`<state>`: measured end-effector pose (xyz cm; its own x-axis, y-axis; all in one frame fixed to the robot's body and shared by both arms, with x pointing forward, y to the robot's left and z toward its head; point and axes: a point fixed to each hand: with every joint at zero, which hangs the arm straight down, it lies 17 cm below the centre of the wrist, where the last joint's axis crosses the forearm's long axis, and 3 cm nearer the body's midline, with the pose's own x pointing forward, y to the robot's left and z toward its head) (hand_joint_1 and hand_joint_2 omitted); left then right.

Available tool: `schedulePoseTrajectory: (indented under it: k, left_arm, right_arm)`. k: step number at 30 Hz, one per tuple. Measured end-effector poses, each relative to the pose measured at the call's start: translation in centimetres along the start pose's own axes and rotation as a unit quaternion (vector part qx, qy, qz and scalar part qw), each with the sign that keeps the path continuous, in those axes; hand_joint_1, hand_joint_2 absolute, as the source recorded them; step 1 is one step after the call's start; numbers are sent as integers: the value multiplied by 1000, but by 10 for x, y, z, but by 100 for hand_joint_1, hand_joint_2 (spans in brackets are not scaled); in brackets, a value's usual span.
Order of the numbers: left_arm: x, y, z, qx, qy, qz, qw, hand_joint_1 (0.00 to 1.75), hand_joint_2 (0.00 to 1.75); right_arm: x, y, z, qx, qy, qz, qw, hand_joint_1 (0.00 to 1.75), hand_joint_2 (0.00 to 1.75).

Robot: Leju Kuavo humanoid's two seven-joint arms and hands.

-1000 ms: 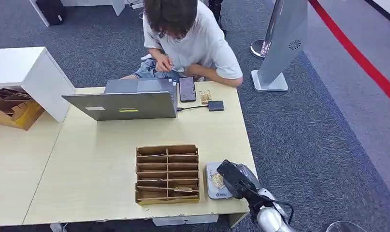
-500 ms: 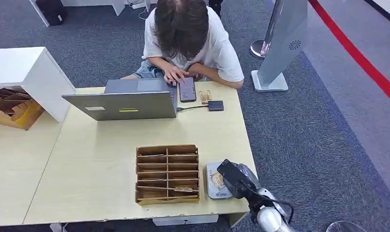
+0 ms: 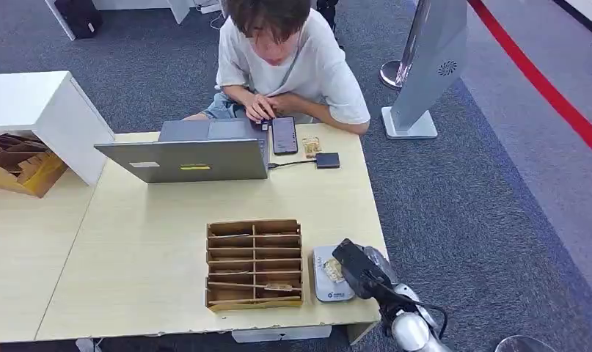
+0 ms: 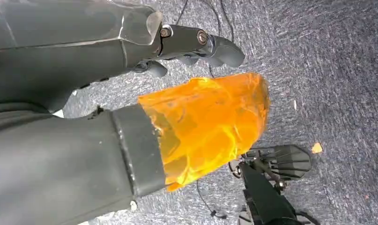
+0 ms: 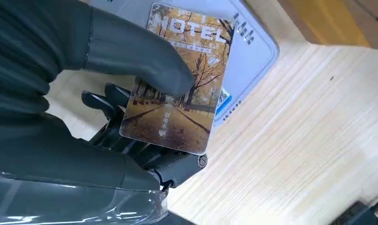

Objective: Pass the card to the sensor for recognition and then transmit it.

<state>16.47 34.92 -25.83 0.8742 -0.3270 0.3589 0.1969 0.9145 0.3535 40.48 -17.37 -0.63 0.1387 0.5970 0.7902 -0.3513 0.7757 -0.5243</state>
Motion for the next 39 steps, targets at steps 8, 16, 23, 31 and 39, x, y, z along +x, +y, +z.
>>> schedulePoseTrajectory:
  k: [8, 16, 23, 31, 39]
  left_arm:
    - [-6, -3, 2, -2, 0, 12, 1000, 0, 0]
    - [-12, -11, 5, -8, 4, 27, 1000, 0, 0]
    - [-14, -15, 7, -12, 5, 37, 999, 0, 0]
    - [-13, -18, 7, -13, 5, 41, 999, 0, 0]
    - [-11, -20, 8, -15, 1, 32, 999, 0, 0]
  right_arm:
    - [24, -34, -1, -68, -33, 62, 995, 175, 175]
    - [68, -69, 7, -148, -93, 131, 976, 175, 175]
    - [116, -88, 23, -195, -163, 151, 955, 175, 175]
    - [157, -90, 38, -212, -217, 152, 941, 175, 175]
    - [205, -96, 53, -254, -284, 185, 906, 175, 175]
